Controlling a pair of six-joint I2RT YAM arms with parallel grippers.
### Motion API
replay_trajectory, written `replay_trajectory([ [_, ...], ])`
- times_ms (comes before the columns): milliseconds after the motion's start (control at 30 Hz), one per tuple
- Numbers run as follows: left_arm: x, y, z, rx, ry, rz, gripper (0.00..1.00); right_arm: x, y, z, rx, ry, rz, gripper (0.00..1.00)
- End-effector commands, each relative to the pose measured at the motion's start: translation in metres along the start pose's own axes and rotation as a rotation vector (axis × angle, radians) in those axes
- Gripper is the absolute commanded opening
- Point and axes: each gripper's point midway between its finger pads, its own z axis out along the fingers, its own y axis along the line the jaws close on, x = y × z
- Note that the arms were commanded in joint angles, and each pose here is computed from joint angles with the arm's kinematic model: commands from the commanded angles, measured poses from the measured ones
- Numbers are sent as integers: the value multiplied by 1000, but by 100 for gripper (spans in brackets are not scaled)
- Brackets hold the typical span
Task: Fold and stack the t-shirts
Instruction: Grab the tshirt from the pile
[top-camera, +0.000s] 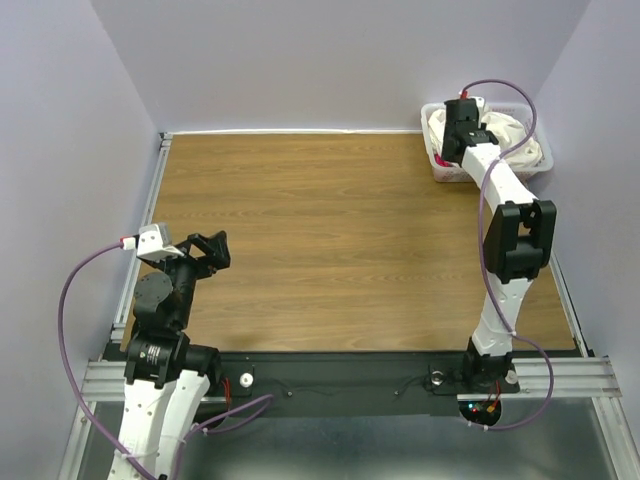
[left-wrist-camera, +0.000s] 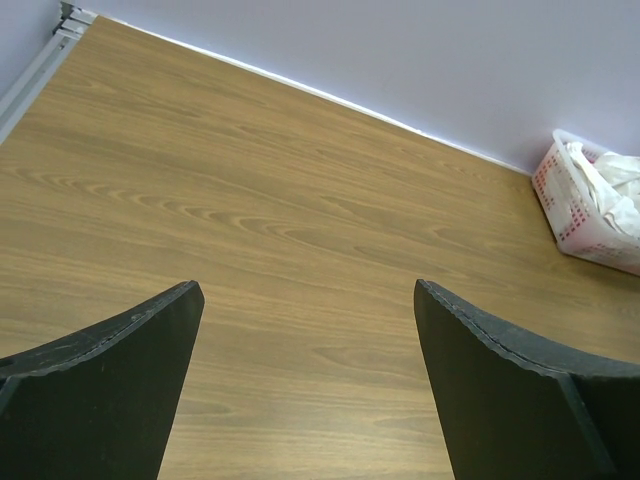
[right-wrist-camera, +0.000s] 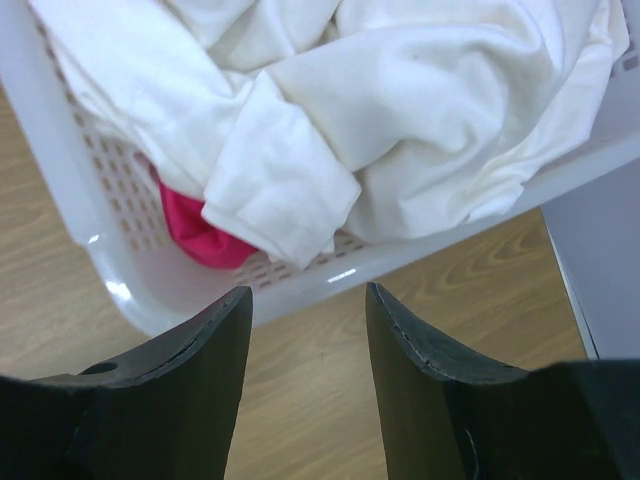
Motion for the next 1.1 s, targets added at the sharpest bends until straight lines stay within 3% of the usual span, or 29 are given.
replay_trajectory([
  [0, -17, 1, 1, -17, -79, -6, 98, -41, -7, 8, -8, -89, 100, 55],
  [567, -13, 8, 6, -53, -55, -1, 98, -28, 10, 65, -43, -42, 152, 54],
  [667, -13, 8, 5, -56, -55, -1, 98, -27, 14, 69, -61, -38, 141, 46],
  [867, -16, 9, 3, -58, -69, -6, 98, -28, 14, 71, -61, -44, 113, 16],
  [1067, -17, 8, 2, -57, -75, -7, 98, -57, 10, 48, -108, -106, 101, 1],
])
